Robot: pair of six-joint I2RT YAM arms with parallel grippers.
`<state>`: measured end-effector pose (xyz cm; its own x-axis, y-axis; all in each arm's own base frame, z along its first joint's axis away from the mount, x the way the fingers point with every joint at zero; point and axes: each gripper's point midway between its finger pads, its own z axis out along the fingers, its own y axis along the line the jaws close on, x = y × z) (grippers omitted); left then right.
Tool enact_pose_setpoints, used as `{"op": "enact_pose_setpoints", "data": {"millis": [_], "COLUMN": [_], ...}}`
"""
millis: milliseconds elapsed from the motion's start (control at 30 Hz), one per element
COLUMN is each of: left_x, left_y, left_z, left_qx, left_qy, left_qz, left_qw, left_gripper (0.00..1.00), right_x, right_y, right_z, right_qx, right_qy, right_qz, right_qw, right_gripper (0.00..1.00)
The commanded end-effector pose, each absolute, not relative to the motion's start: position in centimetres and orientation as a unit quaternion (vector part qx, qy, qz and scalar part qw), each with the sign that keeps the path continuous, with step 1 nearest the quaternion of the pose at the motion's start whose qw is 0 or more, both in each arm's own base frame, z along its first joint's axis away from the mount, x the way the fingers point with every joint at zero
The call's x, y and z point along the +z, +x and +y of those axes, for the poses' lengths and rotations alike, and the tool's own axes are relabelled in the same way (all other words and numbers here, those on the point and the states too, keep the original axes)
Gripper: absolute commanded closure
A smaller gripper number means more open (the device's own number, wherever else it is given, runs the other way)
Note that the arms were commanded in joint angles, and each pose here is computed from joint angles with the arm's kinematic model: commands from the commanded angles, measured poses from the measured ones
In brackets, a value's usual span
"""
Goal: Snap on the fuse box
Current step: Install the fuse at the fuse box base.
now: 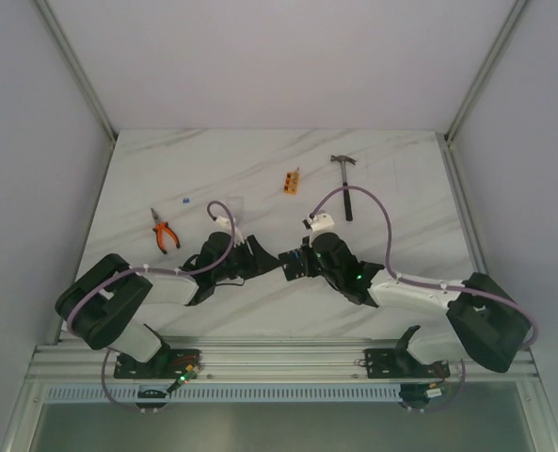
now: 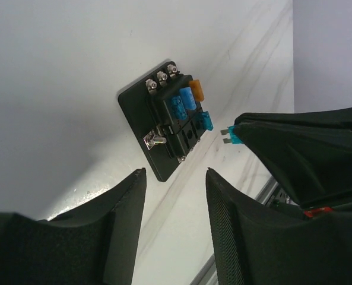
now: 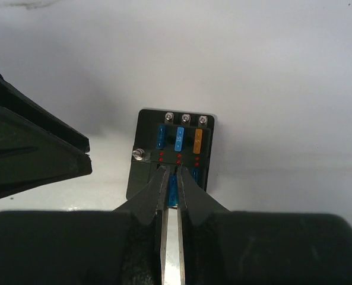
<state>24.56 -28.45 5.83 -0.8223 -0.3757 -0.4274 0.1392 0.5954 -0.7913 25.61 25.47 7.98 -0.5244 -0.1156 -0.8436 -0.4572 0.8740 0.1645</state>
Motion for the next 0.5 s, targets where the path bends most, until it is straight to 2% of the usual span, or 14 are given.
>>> {"op": "enact_pose_setpoints", "data": {"millis": [0,467], "left_x": [6.9,4.6], "left_y": [25.0,25.0], "left_z": [-29.8,-30.6], "left_qx": [-0.474,-0.469], "left_qy": [-0.08,-0.098], "left_qz": [0.83,0.843], "left_qw": [0.283,0.244], "left_gripper": [0.48,0.53], "right_x": [8.1,6.9], "right_y": [26.8,27.1], "right_z": [25.8,26.4], "right_qx": [0.153,0.116], "right_qy": [-0.168,-0.171], "right_qz": [0.845,0.851], "right_qw": [0.484,0.483], "right_gripper": [1.0,1.0]}}
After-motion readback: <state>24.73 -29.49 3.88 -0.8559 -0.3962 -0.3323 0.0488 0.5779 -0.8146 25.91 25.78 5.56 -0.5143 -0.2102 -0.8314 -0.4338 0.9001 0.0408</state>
